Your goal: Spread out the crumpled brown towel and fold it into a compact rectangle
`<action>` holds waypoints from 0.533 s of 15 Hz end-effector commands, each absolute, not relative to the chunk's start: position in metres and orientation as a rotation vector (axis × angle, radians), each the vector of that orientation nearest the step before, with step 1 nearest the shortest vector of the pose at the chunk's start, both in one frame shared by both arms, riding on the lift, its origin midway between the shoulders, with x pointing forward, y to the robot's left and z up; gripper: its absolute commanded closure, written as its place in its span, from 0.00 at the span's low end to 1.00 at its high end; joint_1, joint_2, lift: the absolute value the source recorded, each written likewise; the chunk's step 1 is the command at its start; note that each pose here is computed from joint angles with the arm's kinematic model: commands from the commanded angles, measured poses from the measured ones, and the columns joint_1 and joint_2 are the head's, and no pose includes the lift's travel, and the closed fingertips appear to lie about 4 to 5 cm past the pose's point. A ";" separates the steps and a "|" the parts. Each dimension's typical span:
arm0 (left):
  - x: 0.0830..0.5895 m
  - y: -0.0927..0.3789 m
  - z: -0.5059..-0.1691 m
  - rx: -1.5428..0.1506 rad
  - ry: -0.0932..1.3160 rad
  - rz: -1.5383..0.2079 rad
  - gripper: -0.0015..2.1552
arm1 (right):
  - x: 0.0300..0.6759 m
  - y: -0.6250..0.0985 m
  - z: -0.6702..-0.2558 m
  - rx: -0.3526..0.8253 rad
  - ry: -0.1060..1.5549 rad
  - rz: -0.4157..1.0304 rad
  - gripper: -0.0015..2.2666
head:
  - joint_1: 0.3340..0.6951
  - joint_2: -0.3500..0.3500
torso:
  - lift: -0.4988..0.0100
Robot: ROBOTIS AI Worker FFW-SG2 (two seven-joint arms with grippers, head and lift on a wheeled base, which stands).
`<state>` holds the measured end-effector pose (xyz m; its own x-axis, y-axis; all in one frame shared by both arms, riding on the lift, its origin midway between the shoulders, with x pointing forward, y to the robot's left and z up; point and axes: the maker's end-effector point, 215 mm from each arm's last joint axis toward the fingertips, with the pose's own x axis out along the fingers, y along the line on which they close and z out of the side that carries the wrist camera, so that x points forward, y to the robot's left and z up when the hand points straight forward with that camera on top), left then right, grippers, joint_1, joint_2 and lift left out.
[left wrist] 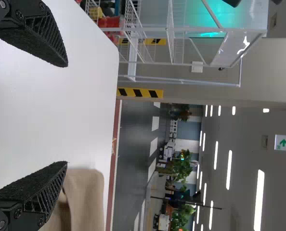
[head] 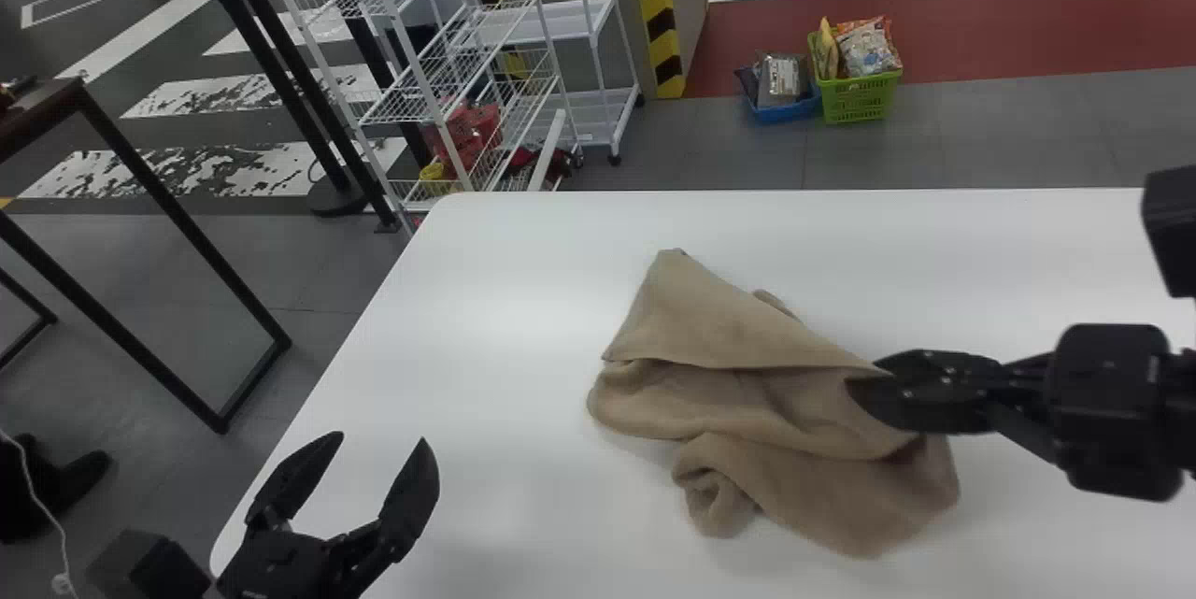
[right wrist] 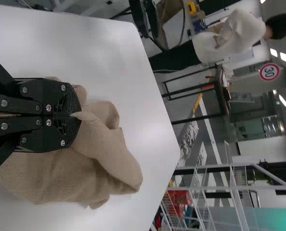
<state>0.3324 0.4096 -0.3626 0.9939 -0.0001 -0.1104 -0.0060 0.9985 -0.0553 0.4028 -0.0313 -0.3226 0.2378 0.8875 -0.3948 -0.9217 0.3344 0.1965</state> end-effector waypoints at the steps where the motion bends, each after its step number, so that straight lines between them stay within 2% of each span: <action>1: 0.335 0.409 -0.361 -0.057 0.108 0.003 0.04 | 0.398 -0.072 -0.316 -0.096 0.461 1.171 0.58 | 1.00 1.00 | 0.73; 6: 0.336 0.407 -0.364 -0.053 0.115 -0.001 0.04 | 0.413 -0.183 -0.253 0.184 0.262 1.031 0.58 | 1.00 1.00 | 0.73; 8: 0.338 0.405 -0.363 -0.053 0.113 -0.004 0.04 | 0.409 -0.203 -0.243 0.270 0.208 1.010 0.58 | 1.00 1.00 | 0.73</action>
<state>0.3368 0.4064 -0.3629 0.9935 -0.0063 -0.1135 0.0006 0.9987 -0.0503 0.4133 -0.1898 -0.2508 0.5024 0.8582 -0.1056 -0.8107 0.5100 0.2877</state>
